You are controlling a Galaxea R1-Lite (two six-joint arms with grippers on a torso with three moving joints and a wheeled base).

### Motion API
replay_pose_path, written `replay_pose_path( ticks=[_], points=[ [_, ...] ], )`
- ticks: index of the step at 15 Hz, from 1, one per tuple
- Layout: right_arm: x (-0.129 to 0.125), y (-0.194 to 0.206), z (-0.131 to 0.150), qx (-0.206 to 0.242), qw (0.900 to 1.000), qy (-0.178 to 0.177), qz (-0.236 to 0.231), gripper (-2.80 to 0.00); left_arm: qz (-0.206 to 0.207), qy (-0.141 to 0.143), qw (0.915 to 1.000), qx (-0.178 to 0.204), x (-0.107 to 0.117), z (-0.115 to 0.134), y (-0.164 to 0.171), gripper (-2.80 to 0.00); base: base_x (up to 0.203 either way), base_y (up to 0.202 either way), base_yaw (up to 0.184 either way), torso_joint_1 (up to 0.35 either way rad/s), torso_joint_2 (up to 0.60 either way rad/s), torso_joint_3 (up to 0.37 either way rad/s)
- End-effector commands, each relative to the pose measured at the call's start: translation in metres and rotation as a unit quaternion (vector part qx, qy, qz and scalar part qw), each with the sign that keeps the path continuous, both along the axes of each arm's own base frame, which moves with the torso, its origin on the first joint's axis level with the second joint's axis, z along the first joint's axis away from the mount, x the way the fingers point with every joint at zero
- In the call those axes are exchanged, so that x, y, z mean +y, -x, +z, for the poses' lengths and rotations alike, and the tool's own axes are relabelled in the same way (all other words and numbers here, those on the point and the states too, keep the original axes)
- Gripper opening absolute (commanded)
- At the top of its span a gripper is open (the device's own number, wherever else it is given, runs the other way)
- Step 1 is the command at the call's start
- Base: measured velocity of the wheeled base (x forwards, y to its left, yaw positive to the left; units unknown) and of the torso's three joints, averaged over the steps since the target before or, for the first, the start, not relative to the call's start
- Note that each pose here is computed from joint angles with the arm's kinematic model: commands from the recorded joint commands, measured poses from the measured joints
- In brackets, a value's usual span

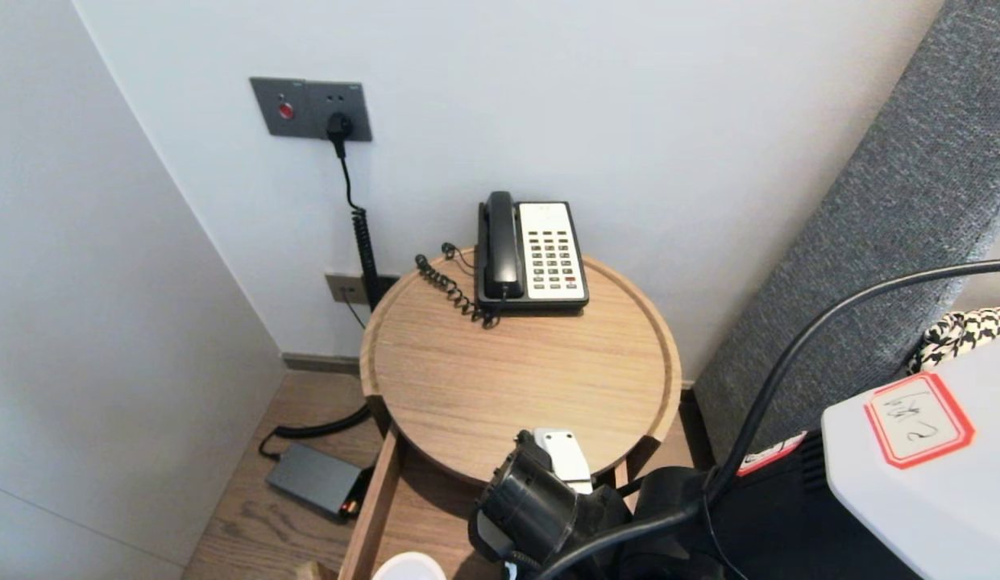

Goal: Put the remote controls on the table in the drawer one by one

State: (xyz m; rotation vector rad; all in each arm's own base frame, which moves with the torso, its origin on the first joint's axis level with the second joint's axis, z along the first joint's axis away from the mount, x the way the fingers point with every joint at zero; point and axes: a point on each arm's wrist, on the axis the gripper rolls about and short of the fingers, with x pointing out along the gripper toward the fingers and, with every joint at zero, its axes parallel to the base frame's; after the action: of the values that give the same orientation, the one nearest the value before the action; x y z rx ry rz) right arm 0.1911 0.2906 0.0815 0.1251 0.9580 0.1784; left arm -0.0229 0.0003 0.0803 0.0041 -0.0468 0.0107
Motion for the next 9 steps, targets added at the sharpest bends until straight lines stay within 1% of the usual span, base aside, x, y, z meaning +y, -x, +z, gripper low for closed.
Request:
replay_pose_path(
  ticks=[1,7,9],
  points=[
    [0.0017,-0.0035,-0.0040,-0.001,1.000,0.001,-0.013,-2.80,0.000,0.000,1.0000,0.003,0.0000,-0.0025,-0.0006,-2.80,0.000,0.000,0.000,0.000,0.00,0.000],
    [0.0042,-0.0051,-0.0101,0.002,1.000,0.007,-0.014,-2.80,0.000,0.000,1.0000,0.003,0.0000,-0.0025,-0.0006,-2.80,0.000,0.000,0.000,0.000,0.00,0.000],
    [0.0057,-0.0060,-0.0093,0.000,1.000,0.004,-0.014,-2.80,0.000,0.000,1.0000,0.003,0.0000,-0.0025,-0.0006,-2.80,0.000,0.000,0.000,0.000,0.00,0.000]
  ],
)
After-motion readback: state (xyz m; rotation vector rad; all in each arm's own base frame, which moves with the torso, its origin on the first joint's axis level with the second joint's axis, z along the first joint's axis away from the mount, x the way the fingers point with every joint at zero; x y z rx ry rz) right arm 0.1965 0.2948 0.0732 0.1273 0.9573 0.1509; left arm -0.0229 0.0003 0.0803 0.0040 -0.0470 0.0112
